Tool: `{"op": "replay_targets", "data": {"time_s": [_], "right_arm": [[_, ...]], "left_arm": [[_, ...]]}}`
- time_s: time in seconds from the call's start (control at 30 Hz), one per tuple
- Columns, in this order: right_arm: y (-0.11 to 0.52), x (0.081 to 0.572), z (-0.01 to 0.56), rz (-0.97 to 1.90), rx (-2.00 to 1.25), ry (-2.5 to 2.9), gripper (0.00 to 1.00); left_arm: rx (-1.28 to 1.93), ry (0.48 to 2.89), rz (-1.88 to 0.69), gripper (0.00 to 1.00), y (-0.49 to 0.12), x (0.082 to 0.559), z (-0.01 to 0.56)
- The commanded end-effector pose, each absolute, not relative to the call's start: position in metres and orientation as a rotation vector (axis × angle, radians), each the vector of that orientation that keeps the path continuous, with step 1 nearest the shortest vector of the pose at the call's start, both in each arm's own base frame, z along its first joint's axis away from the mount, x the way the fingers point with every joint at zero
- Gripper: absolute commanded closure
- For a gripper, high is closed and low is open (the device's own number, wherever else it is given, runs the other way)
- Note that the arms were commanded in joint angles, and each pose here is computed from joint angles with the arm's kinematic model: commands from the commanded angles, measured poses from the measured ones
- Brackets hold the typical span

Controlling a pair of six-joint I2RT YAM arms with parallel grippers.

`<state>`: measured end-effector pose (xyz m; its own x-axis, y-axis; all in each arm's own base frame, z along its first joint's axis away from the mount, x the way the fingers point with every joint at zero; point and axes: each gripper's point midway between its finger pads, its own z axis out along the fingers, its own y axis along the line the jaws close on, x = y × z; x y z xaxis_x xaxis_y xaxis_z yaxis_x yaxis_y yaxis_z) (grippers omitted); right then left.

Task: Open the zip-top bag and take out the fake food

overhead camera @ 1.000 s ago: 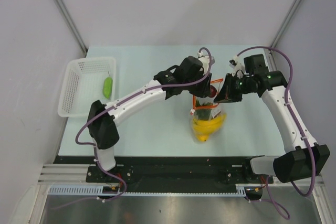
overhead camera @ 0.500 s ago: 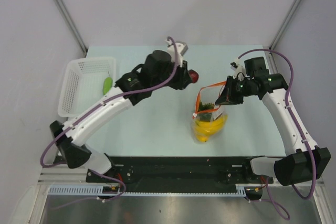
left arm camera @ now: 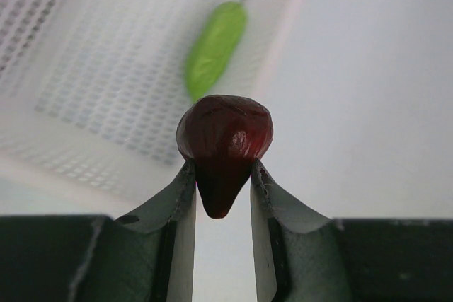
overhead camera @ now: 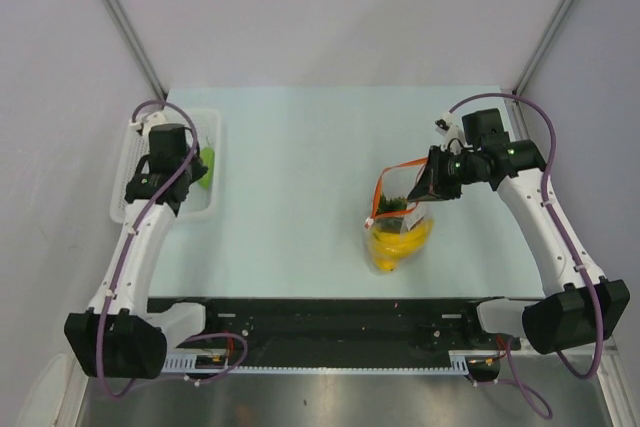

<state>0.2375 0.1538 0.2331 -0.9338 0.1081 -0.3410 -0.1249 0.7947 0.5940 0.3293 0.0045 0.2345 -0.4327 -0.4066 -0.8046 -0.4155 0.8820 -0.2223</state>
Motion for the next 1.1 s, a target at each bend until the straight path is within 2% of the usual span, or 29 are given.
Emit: {"op": "replay_targets", "data": {"time_s": [0.0,0.2,0.5,0.6,0.63,0.7,0.73,0.8,0.83,0.93,1.07], "right_arm": [[0.158,0.237,0.236,0.92,-0.063,2.609,1.0],[0.157,0.238,0.236,0.911,-0.066,2.604,1.0],[0.157,0.235,0.237,0.91,-0.068,2.599,1.0],[0.157,0.235,0.238,0.911,-0.068,2.595,1.0],[0.157,0.235,0.239,0.912,-0.071,2.591,1.0],[0.157,0.234,0.238,0.915,-0.07,2.593,1.0],[0.157,0.234,0.238,0.915,-0.066,2.596,1.0],[0.158,0.233,0.237,0.918,-0.069,2.598,1.0],[0.158,0.233,0.237,0.916,-0.07,2.598,1.0],[0.159,0.233,0.238,0.922,-0.074,2.596,1.0],[0.16,0.232,0.239,0.924,-0.08,2.597,1.0]], "left_arm": [[-0.79,2.057,0.061,0.94,0.046,0.316,0.213],[-0.903,2.224,0.133,0.93,0.055,0.305,0.164],[-0.818,2.464,0.166,0.92,0.05,0.309,0.117],[-0.804,2.508,0.173,0.8,0.049,0.306,0.105],[-0.796,2.515,0.171,0.68,0.048,0.306,0.104],[-0.794,2.507,0.167,0.56,0.049,0.308,0.106],[-0.791,2.498,0.162,0.45,0.049,0.309,0.108],[-0.777,2.469,0.148,0.37,0.048,0.313,0.117],[-0.775,2.467,0.147,0.27,0.048,0.312,0.119],[-0.768,2.447,0.132,0.23,0.047,0.314,0.129],[-0.726,2.395,-0.032,0.25,0.024,0.32,0.154]]}}
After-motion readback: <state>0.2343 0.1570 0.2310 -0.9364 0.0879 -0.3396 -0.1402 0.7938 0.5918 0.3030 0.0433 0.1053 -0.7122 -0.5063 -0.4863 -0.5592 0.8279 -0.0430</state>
